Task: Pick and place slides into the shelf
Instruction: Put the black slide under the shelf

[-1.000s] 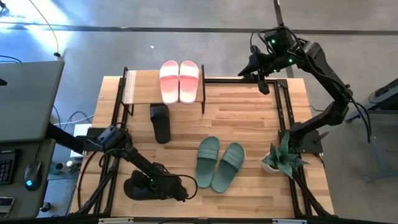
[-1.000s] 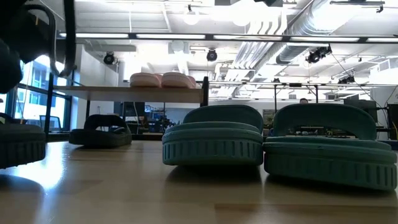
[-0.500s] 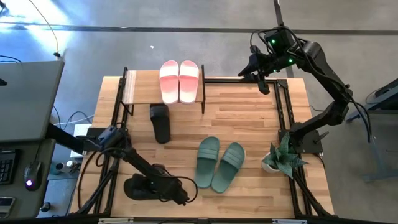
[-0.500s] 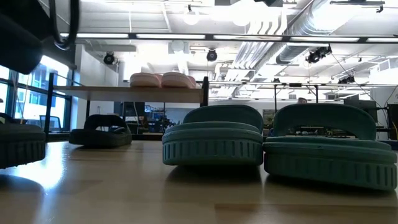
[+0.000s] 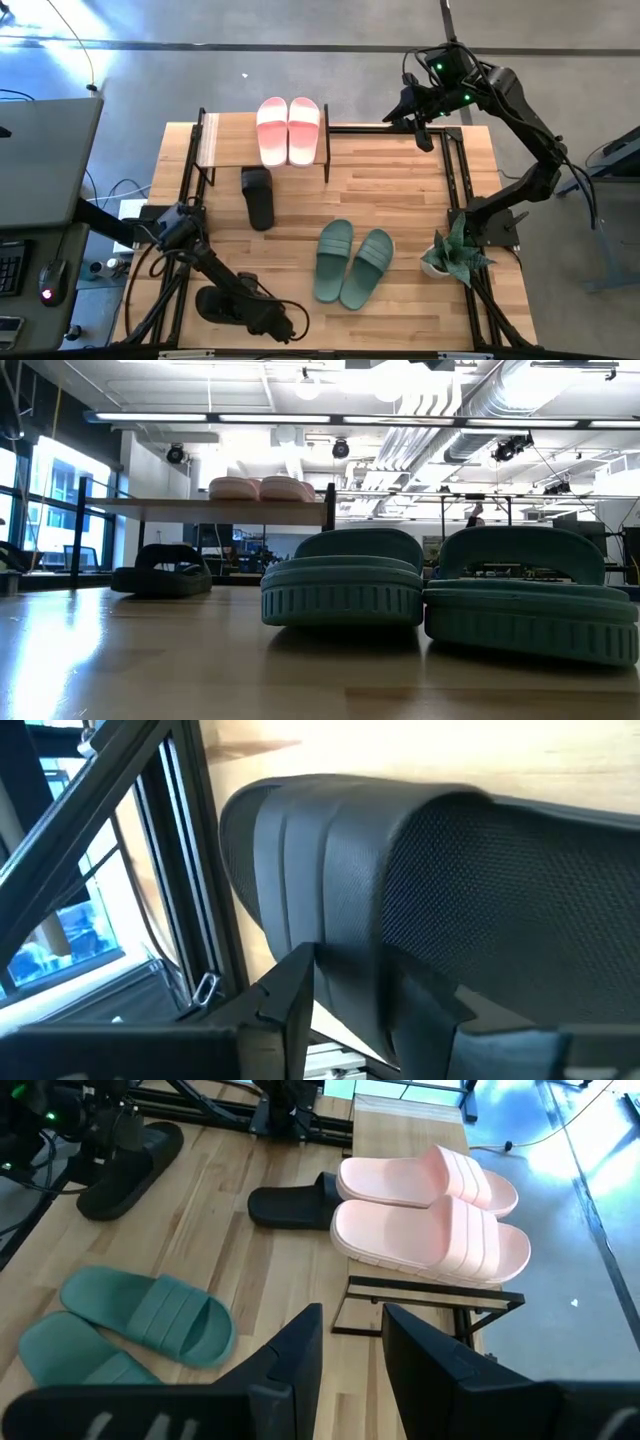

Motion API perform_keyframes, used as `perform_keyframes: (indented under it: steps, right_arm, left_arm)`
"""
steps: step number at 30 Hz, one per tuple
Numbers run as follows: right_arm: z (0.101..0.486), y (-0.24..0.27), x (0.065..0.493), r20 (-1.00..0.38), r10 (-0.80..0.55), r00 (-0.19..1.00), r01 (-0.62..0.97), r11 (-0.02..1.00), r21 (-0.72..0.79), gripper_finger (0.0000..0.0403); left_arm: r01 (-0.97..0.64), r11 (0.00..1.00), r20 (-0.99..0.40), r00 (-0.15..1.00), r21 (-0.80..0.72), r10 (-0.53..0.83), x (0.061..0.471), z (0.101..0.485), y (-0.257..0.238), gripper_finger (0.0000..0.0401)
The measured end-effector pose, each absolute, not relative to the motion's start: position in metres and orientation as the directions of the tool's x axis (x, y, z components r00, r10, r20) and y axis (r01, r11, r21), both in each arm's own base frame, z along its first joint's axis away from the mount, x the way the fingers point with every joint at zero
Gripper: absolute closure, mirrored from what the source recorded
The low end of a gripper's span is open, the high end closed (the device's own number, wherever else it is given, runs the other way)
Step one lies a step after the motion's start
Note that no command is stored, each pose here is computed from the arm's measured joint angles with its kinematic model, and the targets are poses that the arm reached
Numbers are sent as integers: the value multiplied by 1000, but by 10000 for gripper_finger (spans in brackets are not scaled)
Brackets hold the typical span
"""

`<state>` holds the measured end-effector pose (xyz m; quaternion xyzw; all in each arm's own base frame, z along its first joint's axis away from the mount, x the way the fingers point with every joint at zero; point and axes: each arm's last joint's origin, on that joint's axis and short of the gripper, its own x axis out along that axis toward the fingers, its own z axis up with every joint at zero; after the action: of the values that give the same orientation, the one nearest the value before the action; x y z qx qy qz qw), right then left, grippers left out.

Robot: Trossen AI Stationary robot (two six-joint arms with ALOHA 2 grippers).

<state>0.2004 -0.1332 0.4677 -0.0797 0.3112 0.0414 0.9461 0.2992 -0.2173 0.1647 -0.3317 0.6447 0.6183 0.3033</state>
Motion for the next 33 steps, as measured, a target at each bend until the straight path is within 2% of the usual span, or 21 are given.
perform_keyframes:
  steps: [9,12,17,23,29,33]
  right_arm:
    - [467,-133,200,-597,30,802,-127,985,-120,306]
    - [467,-133,200,-597,31,802,-126,985,-119,306]
    - [467,-133,200,-598,32,801,-127,985,-118,306]
    - [467,-133,200,-598,32,801,-127,985,-117,306]
    - [467,-133,200,-598,33,801,-127,985,-116,306]
    - [467,-133,200,-598,33,801,-128,985,-117,306]
  left_arm:
    - [-803,5,-803,-595,596,-38,300,163,-217,305]
    - [-805,3,-805,-593,593,-32,300,163,-216,328]
    - [-812,-4,-812,-584,584,-7,300,163,-216,390]
    - [-823,-4,-822,-569,569,24,301,163,-215,391]
    - [-877,34,-875,-475,480,93,310,174,-217,397]
    - [-916,102,-918,-374,388,135,319,188,-220,398]
